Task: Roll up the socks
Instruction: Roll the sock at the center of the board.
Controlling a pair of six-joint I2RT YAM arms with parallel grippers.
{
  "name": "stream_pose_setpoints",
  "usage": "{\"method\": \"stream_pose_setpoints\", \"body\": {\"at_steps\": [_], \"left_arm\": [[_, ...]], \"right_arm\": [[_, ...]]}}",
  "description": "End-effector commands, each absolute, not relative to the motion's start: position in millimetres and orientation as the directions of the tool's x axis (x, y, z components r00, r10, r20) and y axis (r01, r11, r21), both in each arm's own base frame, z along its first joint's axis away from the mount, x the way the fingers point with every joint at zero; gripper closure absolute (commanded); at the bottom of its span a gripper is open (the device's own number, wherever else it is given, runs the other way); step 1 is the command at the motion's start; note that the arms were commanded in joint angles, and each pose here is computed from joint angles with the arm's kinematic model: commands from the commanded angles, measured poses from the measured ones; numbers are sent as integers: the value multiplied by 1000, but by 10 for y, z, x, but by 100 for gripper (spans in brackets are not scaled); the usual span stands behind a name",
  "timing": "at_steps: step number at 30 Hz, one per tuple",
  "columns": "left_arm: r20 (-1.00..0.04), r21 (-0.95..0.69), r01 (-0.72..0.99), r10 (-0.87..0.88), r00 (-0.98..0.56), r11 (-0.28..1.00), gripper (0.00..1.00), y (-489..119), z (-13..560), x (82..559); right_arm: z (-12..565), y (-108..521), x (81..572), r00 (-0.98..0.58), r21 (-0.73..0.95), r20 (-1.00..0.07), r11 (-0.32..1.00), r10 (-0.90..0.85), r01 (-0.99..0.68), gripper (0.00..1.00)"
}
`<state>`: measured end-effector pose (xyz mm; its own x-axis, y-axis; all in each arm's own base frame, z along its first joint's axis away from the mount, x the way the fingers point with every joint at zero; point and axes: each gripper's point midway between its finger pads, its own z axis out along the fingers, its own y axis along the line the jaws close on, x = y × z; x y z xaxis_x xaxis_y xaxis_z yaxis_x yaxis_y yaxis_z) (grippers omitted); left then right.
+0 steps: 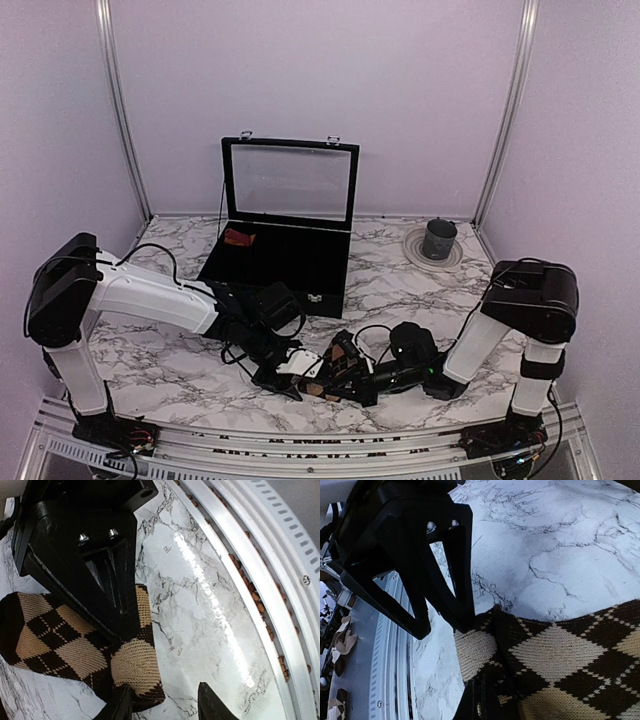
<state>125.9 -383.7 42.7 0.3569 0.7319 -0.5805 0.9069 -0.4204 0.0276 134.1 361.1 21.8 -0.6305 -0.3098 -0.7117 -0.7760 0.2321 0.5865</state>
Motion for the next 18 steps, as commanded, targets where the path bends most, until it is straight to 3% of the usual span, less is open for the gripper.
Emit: {"method": "stream_pose_setpoints", "body": {"at_steps": [1,18], "left_arm": [[-566,223,891,691,449,-396,53,-4018,510,1484],[-425,305,803,681,596,-512,53,-3953,240,1376]], "right_arm": [[-725,2919,1042,-793,600,-386,524,-472,-604,100],[-716,2883,1111,-822,628,-361,538,-440,-563,100]]}}
